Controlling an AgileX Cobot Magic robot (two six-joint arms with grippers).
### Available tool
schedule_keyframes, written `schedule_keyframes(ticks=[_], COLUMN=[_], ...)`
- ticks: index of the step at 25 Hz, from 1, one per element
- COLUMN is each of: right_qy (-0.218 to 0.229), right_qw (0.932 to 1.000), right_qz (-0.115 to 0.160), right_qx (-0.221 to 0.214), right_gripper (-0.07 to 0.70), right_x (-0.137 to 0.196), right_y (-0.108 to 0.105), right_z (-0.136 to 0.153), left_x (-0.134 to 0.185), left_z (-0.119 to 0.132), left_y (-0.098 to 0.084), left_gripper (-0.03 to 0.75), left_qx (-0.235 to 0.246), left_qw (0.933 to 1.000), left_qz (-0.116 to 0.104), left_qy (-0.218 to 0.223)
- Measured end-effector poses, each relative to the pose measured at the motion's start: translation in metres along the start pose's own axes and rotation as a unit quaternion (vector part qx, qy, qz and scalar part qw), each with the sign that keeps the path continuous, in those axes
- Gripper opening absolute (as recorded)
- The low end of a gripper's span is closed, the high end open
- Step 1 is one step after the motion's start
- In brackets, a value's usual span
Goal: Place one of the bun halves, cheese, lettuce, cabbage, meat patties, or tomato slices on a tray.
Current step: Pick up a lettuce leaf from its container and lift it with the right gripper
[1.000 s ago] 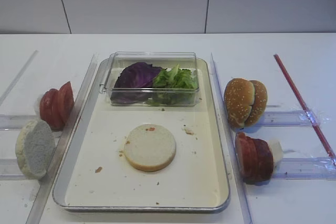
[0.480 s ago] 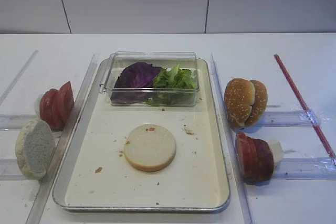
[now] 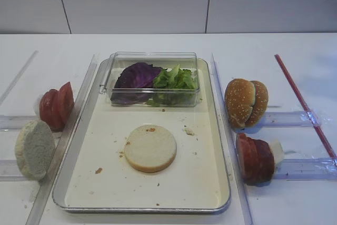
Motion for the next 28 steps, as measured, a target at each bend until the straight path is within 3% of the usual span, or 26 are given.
schedule_keyframes(ticks=[4,5,6,10,16,21,28], right_qy=[0.028,0.040,0.040,0.060,0.084,0.101,0.123], right_qw=[0.9988,0.9972,0.9972,0.9933,0.9865,0.9840,0.9827], right_qz=[-0.038,-0.060,-0.060,-0.093,-0.133,-0.140,-0.137], right_qx=[-0.010,-0.017,-0.017,-0.034,-0.046,-0.044,-0.019], right_gripper=[0.482,0.482,0.482,0.482,0.482,0.482,0.482], right_x=[-0.005,-0.006,-0.006,-0.006,0.004,0.010,0.015], right_y=[0.044,0.071,0.071,0.122,0.178,0.197,0.192], right_z=[0.029,0.044,0.044,0.076,0.123,0.159,0.195], left_x=[0.000,0.000,0.000,0.000,0.000,0.000,0.000], left_z=[0.000,0.000,0.000,0.000,0.000,0.000,0.000], left_y=[0.000,0.000,0.000,0.000,0.000,0.000,0.000], left_gripper=[0.345,0.345,0.345,0.345,0.345,0.345,0.345], left_qx=[0.000,0.000,0.000,0.000,0.000,0.000,0.000], left_qw=[1.0000,1.0000,1.0000,1.0000,1.0000,1.0000,1.0000], left_qz=[0.000,0.000,0.000,0.000,0.000,0.000,0.000], left_qy=[0.000,0.000,0.000,0.000,0.000,0.000,0.000])
Point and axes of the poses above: a point on each arm's last joint axis where the gripper is mounted, z pointing out along that axis toward the gripper, y along the wrist's bending axis when the last joint is at zero, x = y × z, the point moved 9 cm from there along z, pointing out along that axis toward the gripper, and after that the axes turned 3 degrees about z, right-handed, at the moved point
